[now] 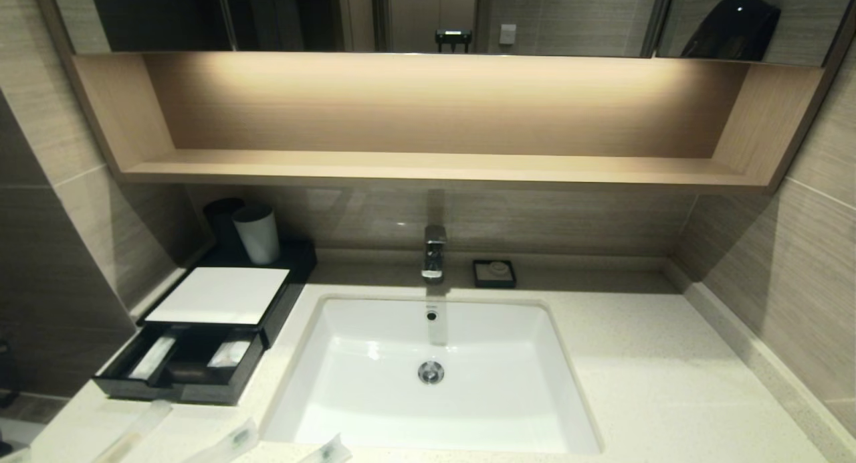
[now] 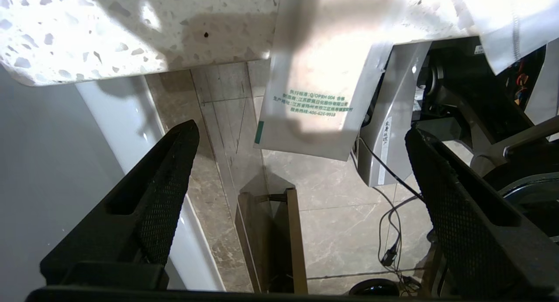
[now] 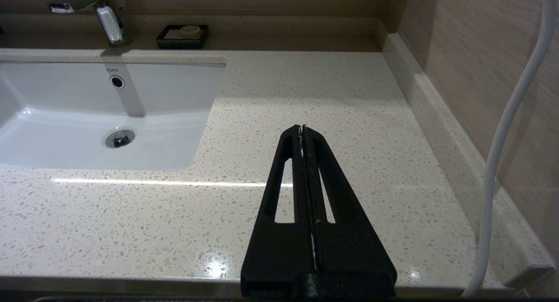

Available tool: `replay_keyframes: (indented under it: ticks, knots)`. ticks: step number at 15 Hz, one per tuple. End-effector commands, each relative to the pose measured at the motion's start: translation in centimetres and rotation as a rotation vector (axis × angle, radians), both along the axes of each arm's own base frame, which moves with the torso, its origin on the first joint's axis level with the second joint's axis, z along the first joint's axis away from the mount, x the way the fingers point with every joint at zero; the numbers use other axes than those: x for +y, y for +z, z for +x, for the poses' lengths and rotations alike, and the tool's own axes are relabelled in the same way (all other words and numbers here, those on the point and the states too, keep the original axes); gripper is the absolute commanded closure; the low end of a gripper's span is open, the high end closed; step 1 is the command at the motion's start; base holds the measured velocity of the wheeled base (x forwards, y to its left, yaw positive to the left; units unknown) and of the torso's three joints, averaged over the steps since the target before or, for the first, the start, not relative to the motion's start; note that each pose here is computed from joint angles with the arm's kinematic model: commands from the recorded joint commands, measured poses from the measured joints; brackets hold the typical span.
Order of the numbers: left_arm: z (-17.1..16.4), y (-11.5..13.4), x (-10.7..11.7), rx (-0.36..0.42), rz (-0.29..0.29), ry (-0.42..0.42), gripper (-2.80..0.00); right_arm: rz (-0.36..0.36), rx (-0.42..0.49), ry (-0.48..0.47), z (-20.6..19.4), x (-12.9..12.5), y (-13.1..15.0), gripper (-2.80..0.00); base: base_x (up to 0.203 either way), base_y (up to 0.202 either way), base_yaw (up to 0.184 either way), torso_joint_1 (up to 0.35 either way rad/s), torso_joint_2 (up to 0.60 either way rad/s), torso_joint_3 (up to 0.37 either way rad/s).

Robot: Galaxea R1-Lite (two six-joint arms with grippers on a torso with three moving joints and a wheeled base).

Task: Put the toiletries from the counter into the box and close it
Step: Pick up the bathroom toiletry

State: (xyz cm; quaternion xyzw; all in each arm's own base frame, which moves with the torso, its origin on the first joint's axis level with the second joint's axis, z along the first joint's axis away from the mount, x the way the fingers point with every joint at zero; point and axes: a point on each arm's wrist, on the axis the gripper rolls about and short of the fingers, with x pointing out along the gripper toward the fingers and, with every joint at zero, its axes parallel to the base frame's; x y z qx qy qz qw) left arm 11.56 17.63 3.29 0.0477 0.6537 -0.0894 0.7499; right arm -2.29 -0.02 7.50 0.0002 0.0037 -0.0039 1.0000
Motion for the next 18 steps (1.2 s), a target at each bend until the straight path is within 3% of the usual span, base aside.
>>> replay_keyframes:
  ticks: [1,18]
  knots:
    - [0.19,0.02,-0.05,-0.002,0.000,-0.012,-2.80,0.000,0.000,0.000,0.00,0.00,-0.01,0.00,0.000,0.000,0.000,0.000,0.00,0.000]
    - [0.72,-0.23,-0.21,-0.006,0.005,-0.012,-2.80,0.000,0.000,0.000,0.00,0.00,-0.01,0.00,0.000,0.000,0.000,0.000,0.00,0.000]
